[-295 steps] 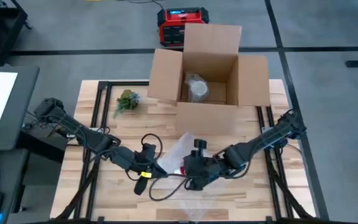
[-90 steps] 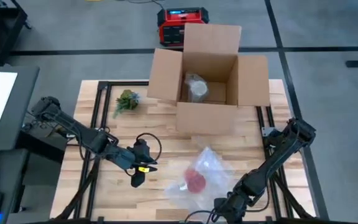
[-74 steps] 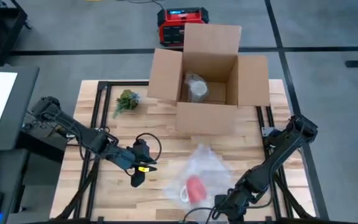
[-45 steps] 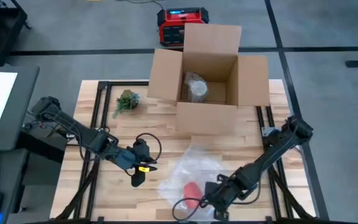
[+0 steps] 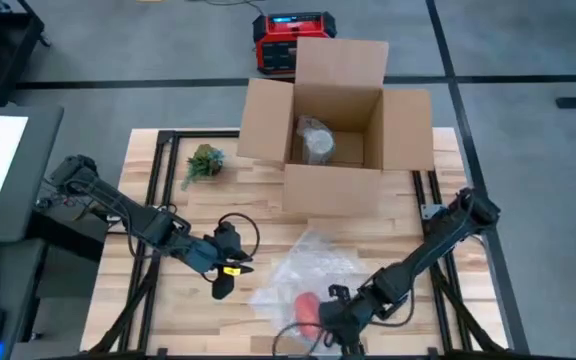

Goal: Wrap mug
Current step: Wrap the red mug in the bubble wrap

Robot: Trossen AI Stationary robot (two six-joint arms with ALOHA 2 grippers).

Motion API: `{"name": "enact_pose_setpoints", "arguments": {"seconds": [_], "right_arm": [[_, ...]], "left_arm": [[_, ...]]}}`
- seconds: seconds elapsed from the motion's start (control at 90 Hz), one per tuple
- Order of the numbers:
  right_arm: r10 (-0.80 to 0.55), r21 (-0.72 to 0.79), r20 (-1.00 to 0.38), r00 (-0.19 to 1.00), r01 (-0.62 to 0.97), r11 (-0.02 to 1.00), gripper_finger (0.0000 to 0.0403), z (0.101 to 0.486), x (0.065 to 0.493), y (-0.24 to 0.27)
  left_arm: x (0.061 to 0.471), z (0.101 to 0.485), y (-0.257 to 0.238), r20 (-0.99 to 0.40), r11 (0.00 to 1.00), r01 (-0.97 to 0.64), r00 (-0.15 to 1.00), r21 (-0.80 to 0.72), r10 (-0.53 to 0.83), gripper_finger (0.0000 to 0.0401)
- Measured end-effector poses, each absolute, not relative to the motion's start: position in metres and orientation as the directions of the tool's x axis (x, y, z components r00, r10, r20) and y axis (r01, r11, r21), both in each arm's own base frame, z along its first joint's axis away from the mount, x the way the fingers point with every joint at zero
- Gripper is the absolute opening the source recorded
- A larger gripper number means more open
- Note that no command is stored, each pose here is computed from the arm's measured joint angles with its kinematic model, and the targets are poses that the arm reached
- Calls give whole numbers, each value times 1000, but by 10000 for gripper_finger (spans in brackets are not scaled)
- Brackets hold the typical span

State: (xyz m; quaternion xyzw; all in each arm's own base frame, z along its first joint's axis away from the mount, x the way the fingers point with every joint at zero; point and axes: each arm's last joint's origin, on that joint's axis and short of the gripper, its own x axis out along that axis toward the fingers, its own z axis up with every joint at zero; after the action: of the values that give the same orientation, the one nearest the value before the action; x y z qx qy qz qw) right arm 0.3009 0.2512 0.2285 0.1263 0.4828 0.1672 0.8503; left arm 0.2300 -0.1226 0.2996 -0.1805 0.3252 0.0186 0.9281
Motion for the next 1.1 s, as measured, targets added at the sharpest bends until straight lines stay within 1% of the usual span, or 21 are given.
{"name": "enact_pose_setpoints", "arguments": {"seconds": [0.089,0.156,0.222,0.311,0.356,0.456,0.611,0.7,0.811,1.1], "right_arm": [[377,302,-776,506,-226,926,223,229,295,258],[350,235,-764,542,-271,933,242,229,290,265],[292,150,-750,593,-277,949,250,230,286,271],[203,35,-737,645,-264,964,253,220,284,278],[169,-12,-742,649,-265,964,253,213,283,281],[134,-61,-731,669,-260,964,253,197,290,288],[-89,-247,-725,682,-137,959,246,186,297,293],[-161,-315,-707,688,-103,944,239,186,305,293],[-193,-338,-712,676,-89,937,229,184,316,290],[-306,-377,-685,661,38,926,199,186,336,262]], "left_arm": [[230,299,-122,-614,935,-153,785,-320,-81,110],[229,299,-122,-618,935,-156,782,-319,-80,110],[229,298,-122,-622,935,-159,779,-316,-78,110],[229,298,-122,-628,936,-161,774,-312,-76,110],[229,298,-121,-628,935,-165,774,-315,-75,110],[230,297,-120,-633,931,-176,771,-319,-71,110],[230,295,-116,-641,925,-199,765,-325,-61,110],[231,295,-116,-642,924,-200,765,-326,-61,110],[231,295,-115,-641,923,-204,765,-327,-58,110],[232,296,-115,-638,919,-209,768,-334,-57,110]]}}
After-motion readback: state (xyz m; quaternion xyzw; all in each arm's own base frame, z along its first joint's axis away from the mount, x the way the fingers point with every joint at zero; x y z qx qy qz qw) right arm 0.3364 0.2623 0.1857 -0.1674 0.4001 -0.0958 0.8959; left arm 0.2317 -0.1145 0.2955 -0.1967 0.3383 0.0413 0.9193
